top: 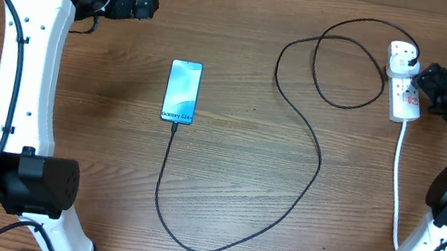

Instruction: Plug charger to phone and switch on socket

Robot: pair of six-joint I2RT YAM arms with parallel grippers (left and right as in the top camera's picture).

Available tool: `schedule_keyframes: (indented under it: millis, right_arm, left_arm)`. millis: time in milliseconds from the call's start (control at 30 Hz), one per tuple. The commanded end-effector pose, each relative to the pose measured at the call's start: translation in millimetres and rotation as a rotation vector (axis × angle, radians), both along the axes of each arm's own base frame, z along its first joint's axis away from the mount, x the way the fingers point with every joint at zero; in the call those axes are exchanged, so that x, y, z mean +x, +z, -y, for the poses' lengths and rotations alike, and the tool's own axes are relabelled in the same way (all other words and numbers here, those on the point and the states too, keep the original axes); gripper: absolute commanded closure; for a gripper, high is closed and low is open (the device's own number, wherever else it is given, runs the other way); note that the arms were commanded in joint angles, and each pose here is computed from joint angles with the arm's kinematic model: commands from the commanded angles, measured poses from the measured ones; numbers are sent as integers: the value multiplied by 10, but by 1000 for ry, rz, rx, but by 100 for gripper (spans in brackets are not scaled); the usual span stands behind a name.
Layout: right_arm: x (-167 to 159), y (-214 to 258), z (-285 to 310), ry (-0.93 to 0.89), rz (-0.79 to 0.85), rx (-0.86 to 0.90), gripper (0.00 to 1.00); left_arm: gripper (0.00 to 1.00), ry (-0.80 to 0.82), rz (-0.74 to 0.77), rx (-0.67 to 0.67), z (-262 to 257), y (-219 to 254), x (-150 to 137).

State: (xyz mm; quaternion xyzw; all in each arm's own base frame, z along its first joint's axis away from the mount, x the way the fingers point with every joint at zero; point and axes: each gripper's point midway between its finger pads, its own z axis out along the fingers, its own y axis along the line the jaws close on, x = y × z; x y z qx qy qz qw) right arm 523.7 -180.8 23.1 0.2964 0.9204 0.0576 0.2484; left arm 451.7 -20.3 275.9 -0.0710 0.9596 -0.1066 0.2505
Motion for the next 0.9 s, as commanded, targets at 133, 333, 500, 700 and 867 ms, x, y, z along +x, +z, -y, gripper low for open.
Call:
schedule_keyframes:
  millis: [133,333,500,700,867]
  right_arm:
    - [-4,-166,-257,50,-40,21,16]
    - [-18,-181,-320,60,-53,26,16]
    - [-35,-193,-354,65,-64,30,16]
    - [-20,-187,-320,52,-60,12,16]
    - [-16,-175,-171,-50,-57,-17,16]
  left_arm:
    - [0,-16,38,21,-7,145,-37]
    - [0,-17,38,21,-7,145,-37]
    - [0,-17,38,21,-7,145,-37]
    - [0,-17,38,21,-7,145,-37]
    - [0,-17,38,21,-7,145,-37]
